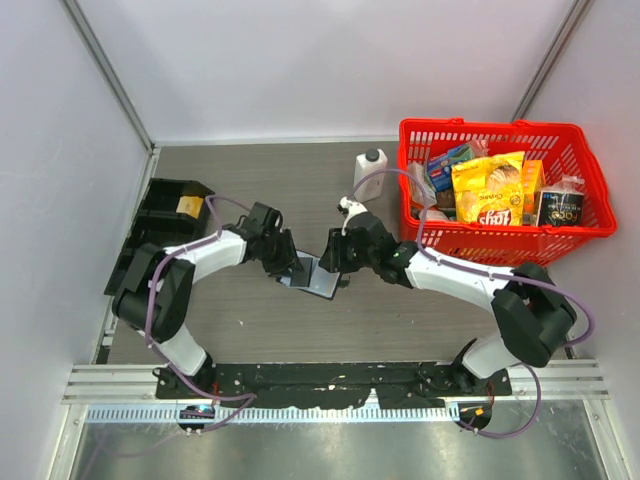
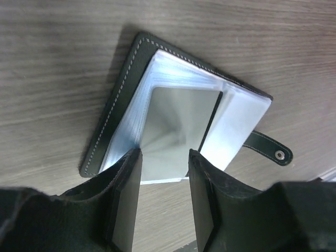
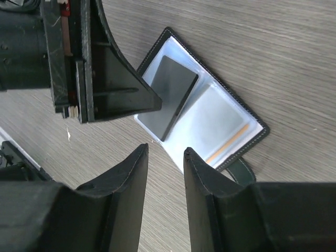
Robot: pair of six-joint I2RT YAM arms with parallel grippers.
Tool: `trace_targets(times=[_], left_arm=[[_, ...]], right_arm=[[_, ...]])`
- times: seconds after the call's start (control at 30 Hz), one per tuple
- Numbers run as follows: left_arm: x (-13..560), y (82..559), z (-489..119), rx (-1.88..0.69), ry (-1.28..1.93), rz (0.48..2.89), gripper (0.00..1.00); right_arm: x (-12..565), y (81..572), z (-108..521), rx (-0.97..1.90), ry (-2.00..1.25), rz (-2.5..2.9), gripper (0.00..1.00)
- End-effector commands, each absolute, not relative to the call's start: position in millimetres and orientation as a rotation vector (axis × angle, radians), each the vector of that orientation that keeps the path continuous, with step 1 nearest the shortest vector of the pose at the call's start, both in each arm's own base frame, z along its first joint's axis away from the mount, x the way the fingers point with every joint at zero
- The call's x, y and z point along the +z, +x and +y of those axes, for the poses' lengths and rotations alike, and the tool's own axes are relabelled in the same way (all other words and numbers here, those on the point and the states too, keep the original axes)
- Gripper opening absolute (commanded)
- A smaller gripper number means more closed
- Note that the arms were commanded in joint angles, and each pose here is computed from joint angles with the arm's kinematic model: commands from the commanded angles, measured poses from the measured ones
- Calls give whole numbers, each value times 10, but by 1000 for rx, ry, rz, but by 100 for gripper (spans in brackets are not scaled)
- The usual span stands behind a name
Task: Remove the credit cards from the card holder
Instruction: Remove the credit card from the card holder.
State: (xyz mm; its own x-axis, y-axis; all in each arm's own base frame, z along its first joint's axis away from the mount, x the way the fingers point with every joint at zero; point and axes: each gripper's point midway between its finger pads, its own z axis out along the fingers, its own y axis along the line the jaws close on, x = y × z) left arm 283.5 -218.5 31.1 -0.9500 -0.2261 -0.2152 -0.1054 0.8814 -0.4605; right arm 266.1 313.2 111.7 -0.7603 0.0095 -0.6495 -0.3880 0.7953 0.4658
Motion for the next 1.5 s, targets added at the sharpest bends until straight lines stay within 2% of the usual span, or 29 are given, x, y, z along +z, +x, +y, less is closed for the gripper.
trace_targets(times=[0.0, 0.27, 0.5, 0.7, 0.9, 1.13, 1.47], left_arm=[[282, 2559, -2337, -816, -372, 2801, 46], [689, 2679, -2151, -740, -366, 2655, 52], [668, 2989, -1867, -537, -282, 2638, 57], [472, 3070, -1924, -495, -182, 2738, 50], [254, 2902, -1904, -490, -198, 2824, 44], [123, 2662, -1908, -537, -287, 2883, 34], [112, 2492, -2033, -611, -324, 2889, 31]], right_arm=[[1227, 2676, 3367, 948, -249, 2265, 38], [1041, 2701, 3534, 1030, -219, 2288, 36], [883, 2865, 3596, 1107, -89, 2304, 35], [713, 2935, 3573, 1125, 35, 2354, 36], [512, 2882, 3589, 1152, 84, 2419, 36], [263, 2838, 3434, 1034, 142, 2517, 36], [213, 2748, 3473, 1079, 95, 2545, 36]])
